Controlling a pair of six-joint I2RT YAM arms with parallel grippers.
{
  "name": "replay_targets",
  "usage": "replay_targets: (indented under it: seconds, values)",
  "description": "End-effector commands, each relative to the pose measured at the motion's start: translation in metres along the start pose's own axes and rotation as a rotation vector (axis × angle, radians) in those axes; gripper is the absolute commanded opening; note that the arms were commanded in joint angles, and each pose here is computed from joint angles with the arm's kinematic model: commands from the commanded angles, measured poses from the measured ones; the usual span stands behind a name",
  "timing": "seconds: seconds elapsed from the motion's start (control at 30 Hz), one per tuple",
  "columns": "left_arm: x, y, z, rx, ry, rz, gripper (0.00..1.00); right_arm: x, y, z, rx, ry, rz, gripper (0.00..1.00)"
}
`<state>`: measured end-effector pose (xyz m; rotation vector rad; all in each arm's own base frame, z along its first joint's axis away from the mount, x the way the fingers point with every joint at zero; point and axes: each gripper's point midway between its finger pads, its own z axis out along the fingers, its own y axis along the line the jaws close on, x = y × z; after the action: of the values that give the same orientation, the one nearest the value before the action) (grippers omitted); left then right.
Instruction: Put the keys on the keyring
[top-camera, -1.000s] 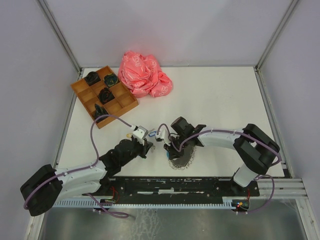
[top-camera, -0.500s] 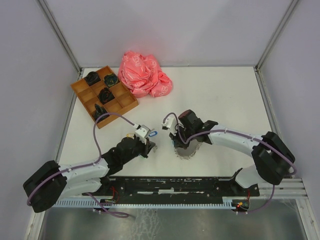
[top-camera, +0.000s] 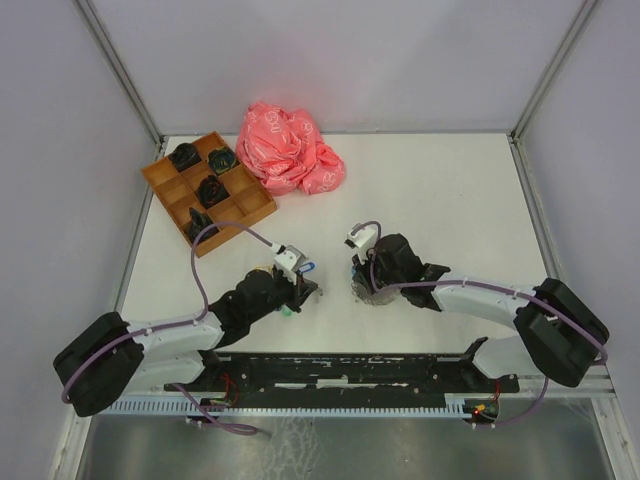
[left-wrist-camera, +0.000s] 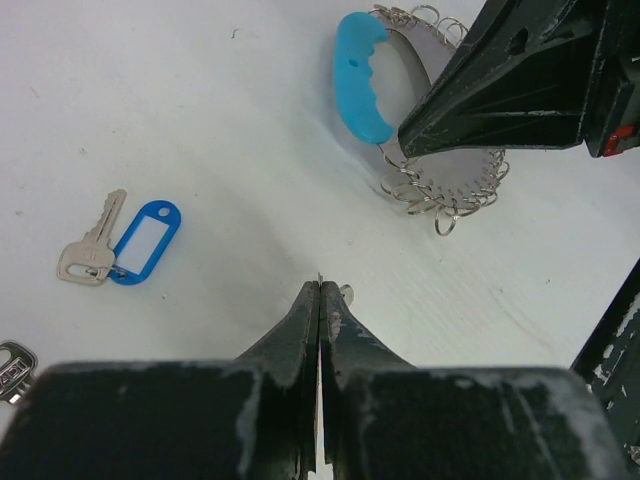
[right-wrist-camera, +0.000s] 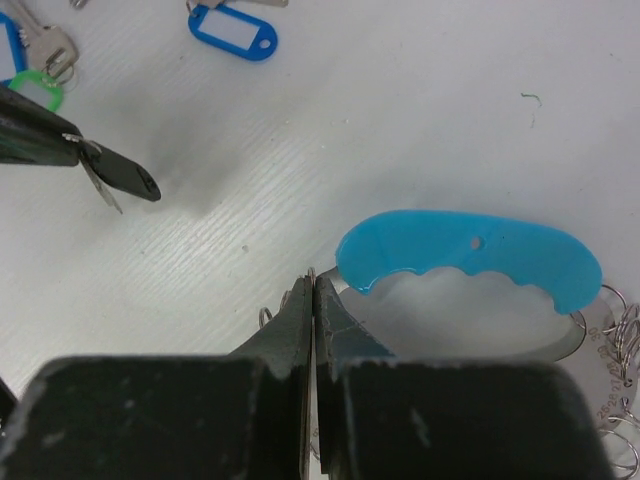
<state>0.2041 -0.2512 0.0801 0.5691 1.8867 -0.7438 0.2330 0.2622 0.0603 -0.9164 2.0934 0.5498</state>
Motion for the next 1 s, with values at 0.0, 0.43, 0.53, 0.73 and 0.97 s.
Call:
replay_targets:
  seconds: [0.0,0.43,0.53,0.73,0.97]
  values:
    - [-0.028,-0.007,0.009,0.020,-0.066,-0.102,0.03,-0.037,-0.009,0.007,0.056,-0.118,0.066,0.01]
    - [0.008,0.028,0.045,-0.108,0.139,-0.235,0.03,-0.031,-0.015,0.005,0.090,-0.104,0.065,0.01]
    - [0.011,0.033,0.048,-0.134,0.146,-0.234,0.08,-0.030,-0.018,0.004,0.107,-0.109,0.065,0.01]
    - [-0.003,0.030,0.043,-0.113,0.103,-0.202,0.30,-0.039,-0.021,0.000,0.121,-0.172,0.115,0.01]
    - [-0.044,0.016,0.035,-0.022,-0.060,-0.126,0.37,-0.059,-0.019,-0.011,0.068,-0.308,0.154,0.01]
